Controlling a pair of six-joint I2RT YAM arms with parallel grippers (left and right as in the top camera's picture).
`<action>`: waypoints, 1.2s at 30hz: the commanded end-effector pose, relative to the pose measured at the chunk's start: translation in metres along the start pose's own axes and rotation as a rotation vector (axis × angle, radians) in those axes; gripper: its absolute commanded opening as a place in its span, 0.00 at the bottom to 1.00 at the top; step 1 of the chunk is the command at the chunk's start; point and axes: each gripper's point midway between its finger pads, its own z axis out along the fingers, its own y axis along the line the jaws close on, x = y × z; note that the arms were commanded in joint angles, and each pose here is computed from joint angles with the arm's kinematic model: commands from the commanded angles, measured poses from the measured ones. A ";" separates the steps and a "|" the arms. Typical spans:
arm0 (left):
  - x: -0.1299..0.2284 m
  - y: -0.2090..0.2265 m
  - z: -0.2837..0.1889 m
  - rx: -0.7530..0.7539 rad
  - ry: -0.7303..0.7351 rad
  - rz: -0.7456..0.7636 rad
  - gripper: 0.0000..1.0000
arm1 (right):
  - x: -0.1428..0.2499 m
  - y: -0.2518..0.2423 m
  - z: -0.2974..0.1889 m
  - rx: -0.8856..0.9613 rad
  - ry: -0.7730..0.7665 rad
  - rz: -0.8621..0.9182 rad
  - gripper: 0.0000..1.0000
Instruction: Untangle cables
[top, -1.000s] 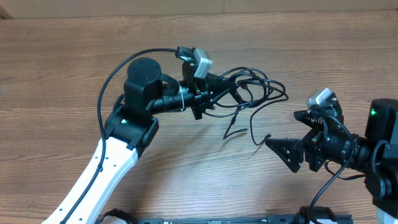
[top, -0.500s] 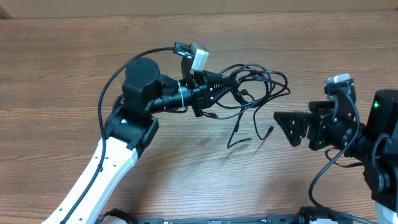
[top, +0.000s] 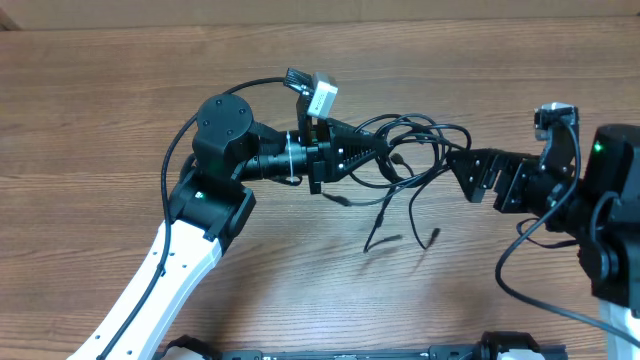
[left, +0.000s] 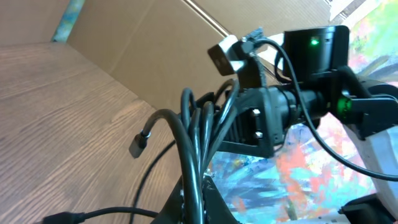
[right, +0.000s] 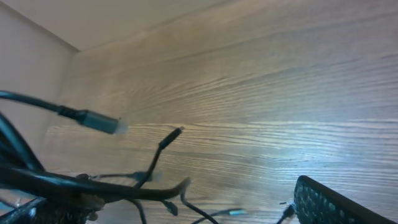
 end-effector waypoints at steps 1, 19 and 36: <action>-0.003 -0.006 -0.002 0.026 0.006 0.009 0.04 | -0.003 -0.004 0.005 0.013 0.007 0.020 1.00; 0.000 -0.016 -0.003 0.076 0.030 0.032 0.04 | -0.021 -0.072 -0.005 0.408 -0.097 0.052 1.00; 0.000 -0.020 -0.003 0.096 0.035 0.094 0.04 | -0.008 -0.038 0.004 0.207 -0.027 0.051 1.00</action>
